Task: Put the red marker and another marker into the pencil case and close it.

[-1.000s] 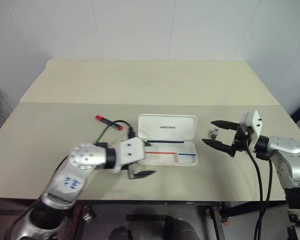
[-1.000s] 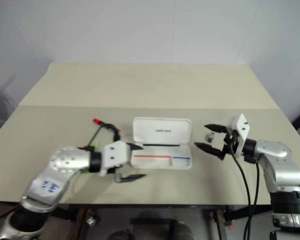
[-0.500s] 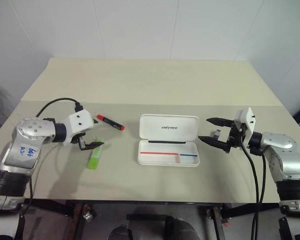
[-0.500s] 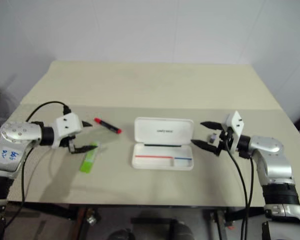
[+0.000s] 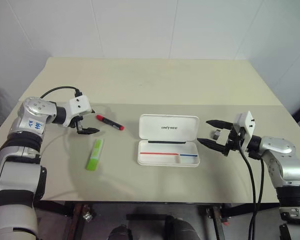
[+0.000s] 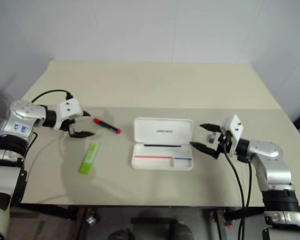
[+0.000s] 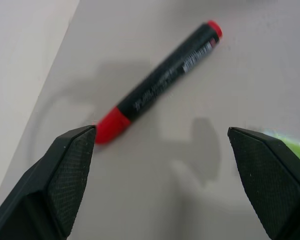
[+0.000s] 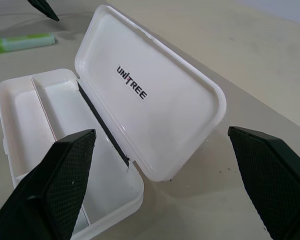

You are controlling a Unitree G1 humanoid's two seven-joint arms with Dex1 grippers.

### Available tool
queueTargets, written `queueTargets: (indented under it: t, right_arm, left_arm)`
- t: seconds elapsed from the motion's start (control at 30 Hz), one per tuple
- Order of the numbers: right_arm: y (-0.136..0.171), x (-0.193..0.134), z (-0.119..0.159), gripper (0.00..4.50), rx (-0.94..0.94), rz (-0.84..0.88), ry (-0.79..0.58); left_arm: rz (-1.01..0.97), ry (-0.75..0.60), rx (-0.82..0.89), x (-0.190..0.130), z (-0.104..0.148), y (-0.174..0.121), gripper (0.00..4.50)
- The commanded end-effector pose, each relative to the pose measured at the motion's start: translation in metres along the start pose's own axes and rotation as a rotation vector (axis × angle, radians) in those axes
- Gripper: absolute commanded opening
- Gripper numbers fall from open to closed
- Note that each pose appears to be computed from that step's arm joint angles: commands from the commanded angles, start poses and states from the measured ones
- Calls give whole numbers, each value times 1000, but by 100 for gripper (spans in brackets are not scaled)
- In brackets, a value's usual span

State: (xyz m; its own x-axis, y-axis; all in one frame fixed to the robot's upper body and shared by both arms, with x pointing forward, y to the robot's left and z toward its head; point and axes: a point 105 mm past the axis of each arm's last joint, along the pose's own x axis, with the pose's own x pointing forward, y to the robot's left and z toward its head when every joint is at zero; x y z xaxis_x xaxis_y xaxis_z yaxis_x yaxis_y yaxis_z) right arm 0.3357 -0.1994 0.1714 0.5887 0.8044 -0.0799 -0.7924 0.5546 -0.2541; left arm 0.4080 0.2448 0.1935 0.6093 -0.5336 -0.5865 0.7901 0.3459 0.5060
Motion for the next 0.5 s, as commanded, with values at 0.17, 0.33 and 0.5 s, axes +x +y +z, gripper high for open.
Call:
queueTargets:
  t: [0.17,0.33,0.5]
  right_arm:
    - [-1,-6,12,450,-24,-33,-45]
    - [0,-6,12,450,-26,-38,-47]
    - [3,-6,11,450,-21,-43,-52]
  left_arm:
    - [40,0,-53,-4,9,15,448]
    - [44,42,-116,-1,5,16,448]
    - [96,52,-145,5,8,22,448]
